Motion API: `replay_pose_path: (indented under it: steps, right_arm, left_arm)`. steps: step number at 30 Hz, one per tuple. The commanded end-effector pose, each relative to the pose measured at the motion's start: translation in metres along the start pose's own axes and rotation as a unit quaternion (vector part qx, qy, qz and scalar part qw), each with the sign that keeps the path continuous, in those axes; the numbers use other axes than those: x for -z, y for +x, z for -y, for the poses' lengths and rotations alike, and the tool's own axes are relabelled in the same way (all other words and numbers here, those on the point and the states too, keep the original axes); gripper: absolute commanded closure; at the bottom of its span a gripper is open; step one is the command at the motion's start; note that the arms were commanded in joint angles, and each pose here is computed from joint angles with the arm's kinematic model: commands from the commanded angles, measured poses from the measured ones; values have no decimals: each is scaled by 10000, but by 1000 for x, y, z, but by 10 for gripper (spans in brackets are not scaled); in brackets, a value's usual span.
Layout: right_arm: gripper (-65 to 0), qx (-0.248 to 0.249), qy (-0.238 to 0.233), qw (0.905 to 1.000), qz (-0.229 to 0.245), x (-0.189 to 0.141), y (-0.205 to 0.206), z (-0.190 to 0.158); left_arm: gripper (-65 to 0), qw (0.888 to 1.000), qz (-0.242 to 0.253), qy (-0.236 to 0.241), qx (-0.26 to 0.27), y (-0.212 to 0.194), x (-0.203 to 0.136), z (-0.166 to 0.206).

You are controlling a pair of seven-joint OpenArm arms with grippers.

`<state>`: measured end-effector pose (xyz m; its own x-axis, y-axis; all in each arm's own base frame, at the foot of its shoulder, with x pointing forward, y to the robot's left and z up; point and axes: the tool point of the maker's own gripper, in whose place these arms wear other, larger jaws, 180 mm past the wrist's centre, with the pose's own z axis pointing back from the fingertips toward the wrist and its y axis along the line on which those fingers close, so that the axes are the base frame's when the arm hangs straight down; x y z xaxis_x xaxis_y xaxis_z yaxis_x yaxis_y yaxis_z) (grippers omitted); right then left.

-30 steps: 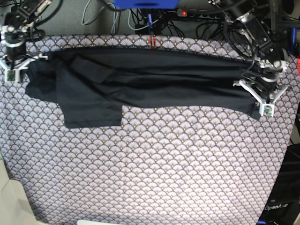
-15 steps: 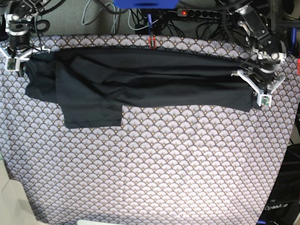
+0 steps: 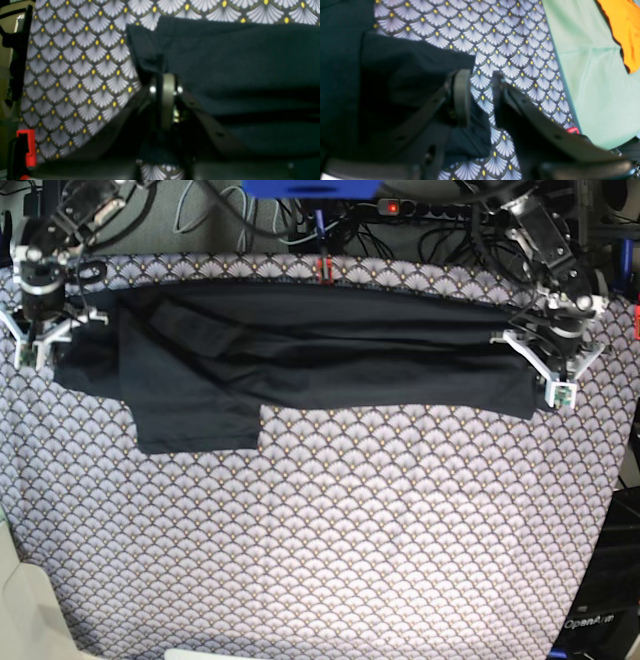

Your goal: Fold the T-shirt properly

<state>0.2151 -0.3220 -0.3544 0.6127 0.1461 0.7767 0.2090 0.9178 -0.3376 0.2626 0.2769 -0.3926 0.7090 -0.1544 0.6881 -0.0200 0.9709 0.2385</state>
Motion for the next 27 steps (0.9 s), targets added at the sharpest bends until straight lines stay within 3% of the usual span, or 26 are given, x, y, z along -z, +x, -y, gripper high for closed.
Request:
replay_pose_path:
  steps: [1, 6, 10, 15, 21, 27]
  right_arm:
    - [-200, -72, -172, 9996, 226, -3, 20, 11]
    - [-255, -238, -298, 9985, -404, -10, 16, 15]
    - [-269, -471, 18, 9963, -724, -12, 4, -6]
    - [-269, -751, 606, 9931, -667, -16, 4, -43]
    - [-270, -746, 700, 9926, -658, -18, 4, -50]
    - [-270, -859, 859, 9878, -978, -15, 2, -64]
  left_arm:
    - [0, 9997, 237, 75, 3, 15, -2, -5]
    - [0, 9996, 260, 83, 5, 17, -1, -6]
    - [0, 9996, 272, 73, 13, 19, -1, -5]
    - [0, 9994, 309, -47, 136, 24, 1, 4]
    - [0, 9993, 336, -83, 158, 27, 2, 8]
    - [0, 9994, 291, -132, 95, 26, 8, 11]
